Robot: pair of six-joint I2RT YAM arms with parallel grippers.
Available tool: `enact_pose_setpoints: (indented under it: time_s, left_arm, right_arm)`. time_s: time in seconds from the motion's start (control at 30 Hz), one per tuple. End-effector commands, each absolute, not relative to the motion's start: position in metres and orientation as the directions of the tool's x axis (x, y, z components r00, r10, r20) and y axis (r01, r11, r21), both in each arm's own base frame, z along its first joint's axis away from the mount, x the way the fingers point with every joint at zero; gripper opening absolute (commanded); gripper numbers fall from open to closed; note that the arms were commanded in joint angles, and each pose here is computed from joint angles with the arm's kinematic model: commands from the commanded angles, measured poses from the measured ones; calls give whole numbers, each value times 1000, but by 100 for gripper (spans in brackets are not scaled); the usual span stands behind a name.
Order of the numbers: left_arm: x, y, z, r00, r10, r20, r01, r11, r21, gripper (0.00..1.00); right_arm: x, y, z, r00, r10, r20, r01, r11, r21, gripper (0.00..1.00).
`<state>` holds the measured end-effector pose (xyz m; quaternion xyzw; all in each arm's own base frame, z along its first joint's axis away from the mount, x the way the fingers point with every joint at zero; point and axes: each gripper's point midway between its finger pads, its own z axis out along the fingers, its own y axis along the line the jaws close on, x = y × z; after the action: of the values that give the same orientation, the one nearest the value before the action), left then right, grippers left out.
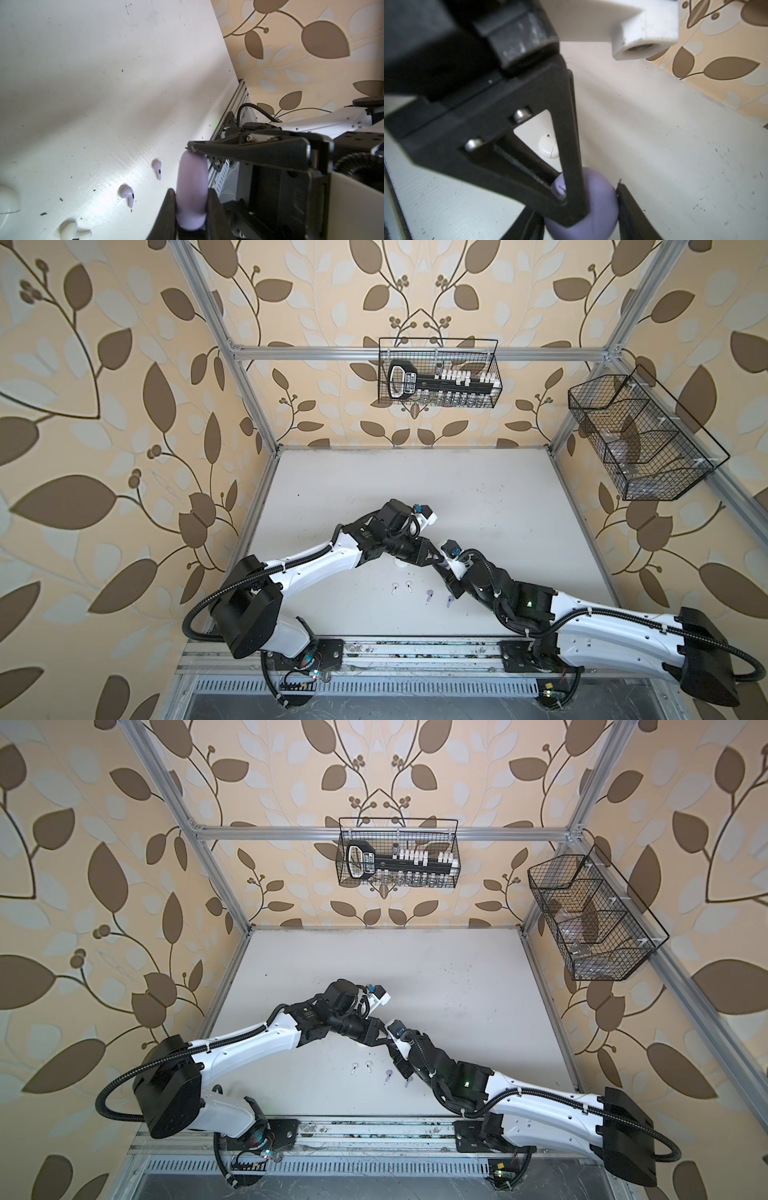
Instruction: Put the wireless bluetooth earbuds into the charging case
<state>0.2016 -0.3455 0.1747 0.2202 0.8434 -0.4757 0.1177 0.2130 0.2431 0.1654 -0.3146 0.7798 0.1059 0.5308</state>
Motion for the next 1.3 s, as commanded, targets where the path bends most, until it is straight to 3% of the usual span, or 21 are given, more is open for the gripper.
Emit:
enact_pose_setpoints:
  time_s: [0.0,0.1,0.23,0.67,0.8,1.0,1.13,1.27]
  left_arm:
    - [174,-364,203,-825,323,-464,554,297,-778,4]
    - [182,-361,203,-807,297,-510,588,326,-740,6]
    - [196,-359,197,-781,275,-561,624,381,-682,17]
    - [232,-371,145,-685,296,-665,715,444,-539,40]
    - [243,-374,132,-663,292,-689,729,460,-507,40]
    - [253,-361,127,-633,272,-725,730,521,-442,41]
    - [260,-338,123,-624,235,-746,687,619,-380,62]
    - [265,-315,120,-617,220,-755,640,699,-319,65]
  right_arm:
    - [222,242,187,-220,-317,-923,-567,811,-143,50]
    - [219,233,189,-236,-289,-928,-546,829,-119,71]
    - [213,218,191,-266,-217,-939,-521,852,-50,81]
    - [201,146,196,-405,57,-913,-250,953,170,89]
    - [207,122,182,-479,125,-869,-120,971,206,89]
    - [212,113,134,-632,127,-765,-21,983,181,79]
    - [215,135,122,-686,55,-726,-88,983,159,59]
    - [215,159,115,-710,-24,-704,-166,977,134,49]
